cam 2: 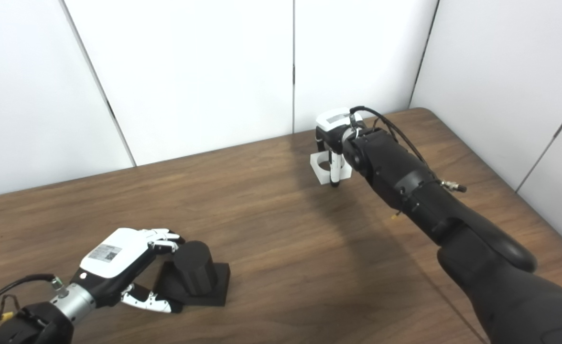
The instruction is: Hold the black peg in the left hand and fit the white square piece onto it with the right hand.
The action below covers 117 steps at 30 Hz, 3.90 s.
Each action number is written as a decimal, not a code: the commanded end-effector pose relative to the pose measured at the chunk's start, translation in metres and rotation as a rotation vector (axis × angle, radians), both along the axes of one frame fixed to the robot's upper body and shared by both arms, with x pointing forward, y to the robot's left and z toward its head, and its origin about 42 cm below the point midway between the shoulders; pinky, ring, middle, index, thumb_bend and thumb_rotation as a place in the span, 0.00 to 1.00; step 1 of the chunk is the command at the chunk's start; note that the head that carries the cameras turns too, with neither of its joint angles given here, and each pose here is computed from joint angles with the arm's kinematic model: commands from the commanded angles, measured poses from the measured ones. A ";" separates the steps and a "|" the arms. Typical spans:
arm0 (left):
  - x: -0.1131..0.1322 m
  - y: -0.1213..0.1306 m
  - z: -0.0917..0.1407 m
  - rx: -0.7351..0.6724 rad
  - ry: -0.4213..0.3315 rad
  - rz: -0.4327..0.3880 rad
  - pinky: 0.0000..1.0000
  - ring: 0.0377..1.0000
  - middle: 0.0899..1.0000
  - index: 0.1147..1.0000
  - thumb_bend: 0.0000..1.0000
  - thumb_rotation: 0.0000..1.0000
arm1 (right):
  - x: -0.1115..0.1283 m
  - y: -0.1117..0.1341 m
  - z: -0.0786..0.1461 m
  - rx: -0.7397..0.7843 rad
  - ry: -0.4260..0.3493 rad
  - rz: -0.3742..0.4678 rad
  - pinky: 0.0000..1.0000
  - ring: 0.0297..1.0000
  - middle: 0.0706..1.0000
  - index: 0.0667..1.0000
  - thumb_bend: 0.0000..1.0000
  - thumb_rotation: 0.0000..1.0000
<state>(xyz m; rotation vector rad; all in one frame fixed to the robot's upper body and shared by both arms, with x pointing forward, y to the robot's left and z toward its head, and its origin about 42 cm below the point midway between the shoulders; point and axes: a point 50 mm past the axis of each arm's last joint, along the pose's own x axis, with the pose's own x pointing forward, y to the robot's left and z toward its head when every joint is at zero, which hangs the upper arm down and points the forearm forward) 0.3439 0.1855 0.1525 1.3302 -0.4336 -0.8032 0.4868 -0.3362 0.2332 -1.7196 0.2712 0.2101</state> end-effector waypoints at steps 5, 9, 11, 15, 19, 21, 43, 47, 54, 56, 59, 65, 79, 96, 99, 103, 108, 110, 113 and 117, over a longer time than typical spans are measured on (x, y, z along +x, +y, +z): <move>-0.020 0.018 -0.037 0.174 0.125 -0.013 0.82 0.86 0.81 0.42 0.52 0.06 | 0.002 -0.009 0.017 0.005 -0.069 0.024 0.81 0.83 0.77 0.45 0.52 0.14; -0.020 0.019 -0.036 0.171 0.119 -0.011 0.81 0.87 0.81 0.42 0.52 0.06 | -0.003 -0.010 0.019 0.038 -0.097 0.046 0.83 0.83 0.76 0.45 0.52 0.14; -0.020 0.020 -0.036 0.168 0.121 -0.010 0.81 0.87 0.81 0.42 0.52 0.06 | -0.005 -0.011 0.021 0.049 -0.112 0.057 0.84 0.83 0.76 0.45 0.52 0.13; -0.019 0.020 -0.036 0.172 0.123 -0.007 0.82 0.87 0.81 0.42 0.52 0.06 | -0.009 -0.011 0.026 0.070 -0.146 0.076 0.84 0.82 0.75 0.44 0.52 0.13; -0.018 0.018 -0.034 0.181 0.122 -0.003 0.82 0.87 0.81 0.43 0.52 0.07 | -0.015 -0.007 0.038 0.089 -0.177 0.116 0.82 0.82 0.76 0.44 0.52 0.13; -0.018 0.017 -0.034 0.182 0.124 -0.003 0.82 0.87 0.81 0.43 0.52 0.07 | -0.020 -0.001 0.045 0.098 -0.193 0.139 0.82 0.82 0.76 0.44 0.52 0.13; -0.008 -0.007 -0.030 0.162 0.133 0.001 0.81 0.87 0.81 0.42 0.52 0.07 | -0.071 0.068 0.103 0.190 -0.280 0.479 0.76 0.80 0.73 0.44 0.52 0.14; -0.006 -0.010 -0.029 0.160 0.134 -0.001 0.81 0.87 0.82 0.42 0.52 0.07 | -0.078 0.076 0.109 0.203 -0.286 0.518 0.76 0.79 0.72 0.44 0.52 0.14; -0.005 -0.016 -0.029 0.158 0.125 -0.002 0.79 0.86 0.82 0.42 0.52 0.07 | -0.092 0.091 0.120 0.193 -0.267 0.601 0.73 0.77 0.71 0.44 0.52 0.13; -0.004 -0.017 -0.028 0.154 0.121 -0.002 0.80 0.86 0.82 0.42 0.52 0.07 | -0.096 0.094 0.123 0.203 -0.257 0.619 0.73 0.77 0.71 0.44 0.52 0.14; -0.003 -0.018 -0.028 0.148 0.121 -0.002 0.78 0.86 0.82 0.42 0.52 0.07 | -0.101 0.099 0.126 0.218 -0.237 0.640 0.73 0.78 0.72 0.44 0.52 0.14; -0.003 -0.018 -0.027 0.154 0.125 0.000 0.79 0.87 0.82 0.42 0.52 0.07 | -0.115 0.112 0.132 0.252 -0.203 0.705 0.68 0.76 0.72 0.44 0.52 0.14; 0.000 -0.023 -0.025 0.160 0.128 0.001 0.79 0.87 0.82 0.42 0.52 0.07 | -0.142 0.148 0.129 0.315 -0.141 0.834 0.68 0.75 0.70 0.44 0.52 0.13; -0.001 -0.028 -0.023 0.152 0.130 0.004 0.80 0.87 0.82 0.42 0.52 0.07 | -0.153 0.171 0.108 0.367 -0.089 0.886 0.72 0.76 0.71 0.44 0.52 0.13; -0.001 -0.029 -0.022 0.149 0.129 0.003 0.79 0.87 0.83 0.42 0.52 0.07 | -0.151 0.175 0.106 0.369 -0.081 0.896 0.72 0.76 0.71 0.44 0.52 0.13; -0.002 -0.029 -0.021 0.147 0.130 0.004 0.79 0.87 0.83 0.42 0.52 0.07 | -0.148 0.179 0.104 0.364 -0.067 0.895 0.72 0.76 0.72 0.44 0.52 0.13; -0.003 -0.031 -0.021 0.156 0.129 0.000 0.80 0.88 0.83 0.42 0.52 0.07 | -0.144 0.182 0.100 0.368 -0.061 0.898 0.72 0.76 0.71 0.44 0.52 0.13; -0.003 -0.032 -0.020 0.153 0.127 -0.001 0.78 0.87 0.83 0.42 0.52 0.07 | -0.144 0.183 0.098 0.367 -0.058 0.901 0.72 0.76 0.71 0.44 0.52 0.13; -0.004 -0.034 -0.020 0.144 0.129 0.002 0.80 0.87 0.83 0.42 0.52 0.07 | -0.142 0.185 0.095 0.365 -0.051 0.902 0.72 0.76 0.71 0.44 0.52 0.13; -0.005 -0.036 -0.019 0.146 0.118 -0.004 0.79 0.87 0.83 0.43 0.52 0.07 | -0.139 0.187 0.090 0.371 -0.043 0.904 0.73 0.76 0.71 0.44 0.52 0.13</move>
